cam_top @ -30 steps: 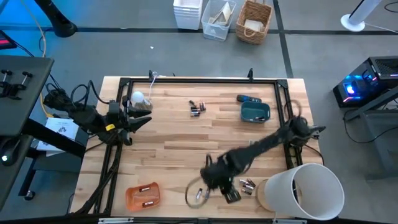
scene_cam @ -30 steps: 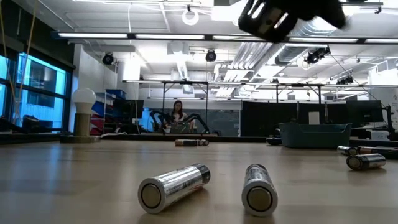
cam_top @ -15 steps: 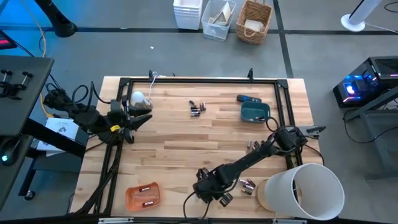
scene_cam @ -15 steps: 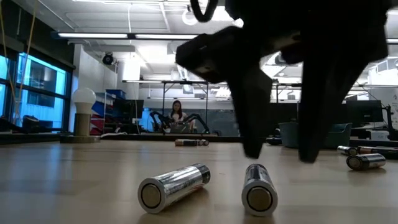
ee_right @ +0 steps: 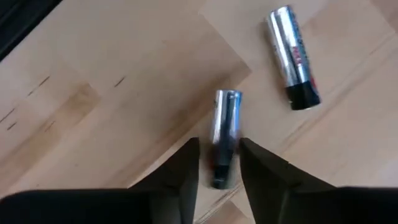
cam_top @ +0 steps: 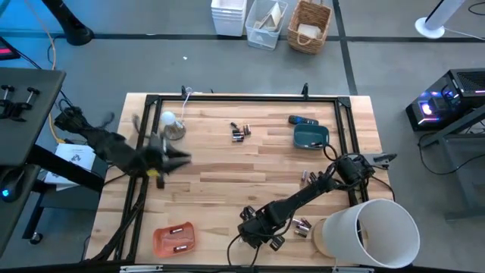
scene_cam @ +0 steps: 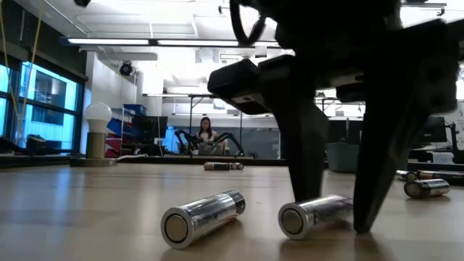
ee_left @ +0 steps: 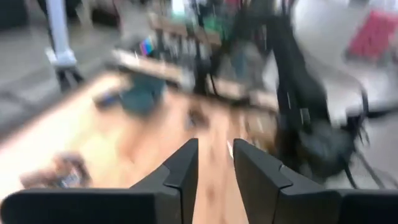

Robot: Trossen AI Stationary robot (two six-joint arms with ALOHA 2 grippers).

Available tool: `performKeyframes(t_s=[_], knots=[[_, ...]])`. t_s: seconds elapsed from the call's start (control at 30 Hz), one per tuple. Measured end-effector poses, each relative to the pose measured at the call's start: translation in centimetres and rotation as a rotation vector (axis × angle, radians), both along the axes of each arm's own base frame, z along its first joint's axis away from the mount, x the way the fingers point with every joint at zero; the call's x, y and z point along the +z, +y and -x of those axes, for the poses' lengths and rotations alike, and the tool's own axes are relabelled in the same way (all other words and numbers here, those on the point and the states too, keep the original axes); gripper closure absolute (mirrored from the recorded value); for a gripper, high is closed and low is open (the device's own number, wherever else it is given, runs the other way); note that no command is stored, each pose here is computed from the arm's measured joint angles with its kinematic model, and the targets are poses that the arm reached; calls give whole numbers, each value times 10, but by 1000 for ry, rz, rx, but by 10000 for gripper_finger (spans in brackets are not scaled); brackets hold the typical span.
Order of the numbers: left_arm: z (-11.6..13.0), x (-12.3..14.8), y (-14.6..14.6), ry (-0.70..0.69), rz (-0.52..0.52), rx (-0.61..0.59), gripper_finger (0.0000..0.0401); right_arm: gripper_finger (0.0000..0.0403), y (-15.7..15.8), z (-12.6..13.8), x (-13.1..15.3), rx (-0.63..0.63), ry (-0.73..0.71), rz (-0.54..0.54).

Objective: Sort batteries
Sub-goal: Put the silver battery into the orange bin

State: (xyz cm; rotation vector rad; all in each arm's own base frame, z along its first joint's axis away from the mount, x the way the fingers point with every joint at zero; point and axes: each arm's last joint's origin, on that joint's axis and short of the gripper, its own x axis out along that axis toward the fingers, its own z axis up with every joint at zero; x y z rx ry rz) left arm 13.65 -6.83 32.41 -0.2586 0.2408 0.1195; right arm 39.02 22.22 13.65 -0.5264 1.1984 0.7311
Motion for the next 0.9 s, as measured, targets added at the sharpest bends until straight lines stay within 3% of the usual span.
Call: performKeyframes(t_s=[0.13, 0.27, 0.43, 0.57, 0.73, 0.9], knots=[[-12, -19, -25, 128, 49, -101, 336, 325, 3, 3, -3, 2, -21, 6], [-15, -36, -55, 243, 166, -211, 364, 364, 3, 3, -4, -68, -29, 34], [-9, -62, -101, 485, 384, -299, 398, 367, -3, 2, -5, -173, 16, 32], [-12, -84, -140, 680, 466, -315, 401, 367, -7, 0, -6, -197, 25, 22], [-31, -136, -159, 925, 434, -199, 401, 367, -18, -5, -6, -220, 44, 2], [-54, -156, -153, 910, 433, -96, 401, 367, -24, -8, -2, -226, 46, -29]])
